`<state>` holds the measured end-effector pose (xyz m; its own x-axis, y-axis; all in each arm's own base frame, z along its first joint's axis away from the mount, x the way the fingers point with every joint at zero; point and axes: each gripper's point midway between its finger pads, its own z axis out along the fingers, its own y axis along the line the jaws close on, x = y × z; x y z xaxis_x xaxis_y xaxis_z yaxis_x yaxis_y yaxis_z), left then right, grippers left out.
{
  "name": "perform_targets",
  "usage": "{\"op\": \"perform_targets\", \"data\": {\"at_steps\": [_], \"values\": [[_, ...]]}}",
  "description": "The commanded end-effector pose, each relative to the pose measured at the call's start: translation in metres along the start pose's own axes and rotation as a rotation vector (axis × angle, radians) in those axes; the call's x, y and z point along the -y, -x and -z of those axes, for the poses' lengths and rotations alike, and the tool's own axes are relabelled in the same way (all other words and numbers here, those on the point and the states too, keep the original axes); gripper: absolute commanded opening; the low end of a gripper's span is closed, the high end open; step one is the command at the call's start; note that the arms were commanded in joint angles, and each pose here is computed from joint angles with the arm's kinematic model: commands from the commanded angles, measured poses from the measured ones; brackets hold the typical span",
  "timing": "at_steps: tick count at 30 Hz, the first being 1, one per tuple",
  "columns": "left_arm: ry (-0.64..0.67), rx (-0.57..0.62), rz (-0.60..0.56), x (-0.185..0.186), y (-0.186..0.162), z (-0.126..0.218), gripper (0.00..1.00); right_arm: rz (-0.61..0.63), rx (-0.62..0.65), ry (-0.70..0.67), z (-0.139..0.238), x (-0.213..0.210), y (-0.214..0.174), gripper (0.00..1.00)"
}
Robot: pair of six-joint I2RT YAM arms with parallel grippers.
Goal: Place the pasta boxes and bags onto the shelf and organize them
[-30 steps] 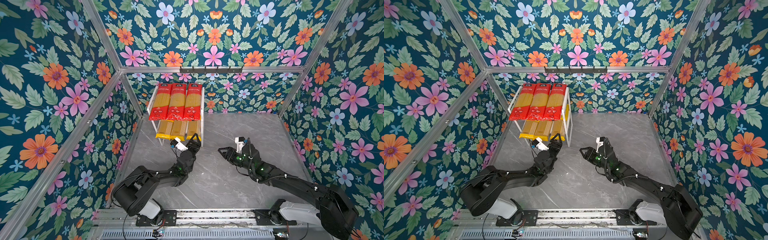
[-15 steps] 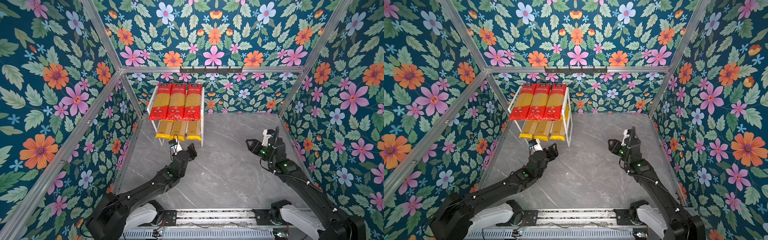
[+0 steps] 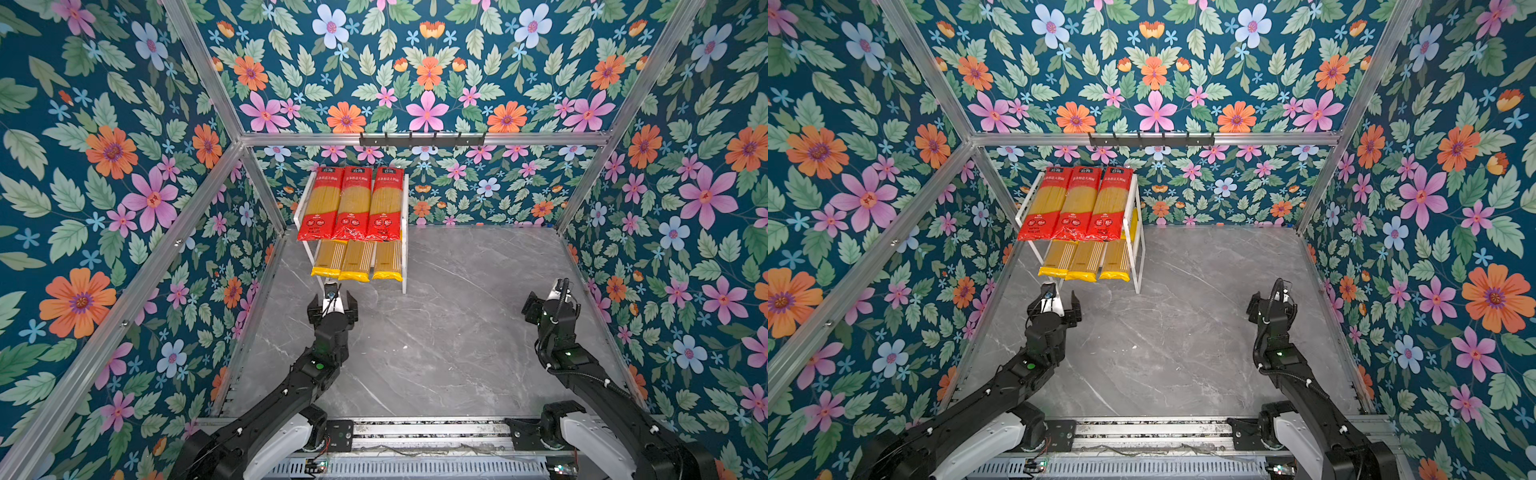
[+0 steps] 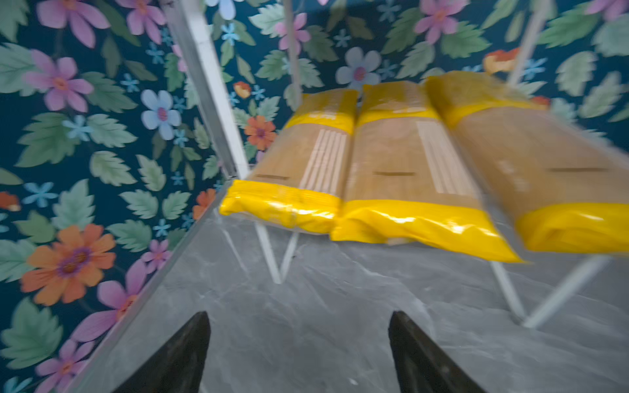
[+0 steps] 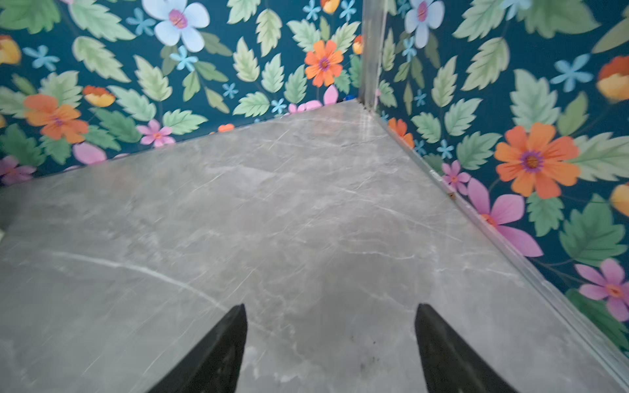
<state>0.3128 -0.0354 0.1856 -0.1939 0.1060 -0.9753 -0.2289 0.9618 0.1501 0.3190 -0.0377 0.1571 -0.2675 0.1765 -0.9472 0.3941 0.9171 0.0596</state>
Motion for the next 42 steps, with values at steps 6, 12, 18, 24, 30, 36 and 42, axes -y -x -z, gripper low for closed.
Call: {"op": "perform_targets", "data": {"at_steps": [6,12,18,24,30,36,42], "values": [[0.202,0.121,0.12,-0.071,-0.022,-0.026,0.87,0.01,0.165,-0.085,-0.02,0.01,0.013,0.88],[0.137,0.116,0.216,-0.079,-0.041,-0.049,0.88,-0.091,0.095,-0.109,-0.034,0.034,-0.015,0.99],[0.02,0.135,0.182,-0.055,-0.049,-0.06,0.86,-0.115,0.061,-0.123,-0.043,0.038,-0.025,0.99],[0.007,0.061,0.16,-0.046,-0.06,-0.078,0.88,-0.152,0.047,-0.092,-0.049,0.043,-0.025,0.99],[-0.006,0.032,0.144,-0.041,-0.062,-0.088,0.91,-0.007,0.082,0.202,-0.058,-0.011,-0.031,0.99],[0.016,-0.001,0.159,-0.045,-0.066,-0.095,1.0,-0.013,0.019,0.168,-0.057,-0.007,-0.041,0.99],[0.014,0.01,0.163,-0.046,-0.064,-0.094,1.0,-0.015,0.044,0.168,-0.057,-0.007,-0.037,0.99]]}}
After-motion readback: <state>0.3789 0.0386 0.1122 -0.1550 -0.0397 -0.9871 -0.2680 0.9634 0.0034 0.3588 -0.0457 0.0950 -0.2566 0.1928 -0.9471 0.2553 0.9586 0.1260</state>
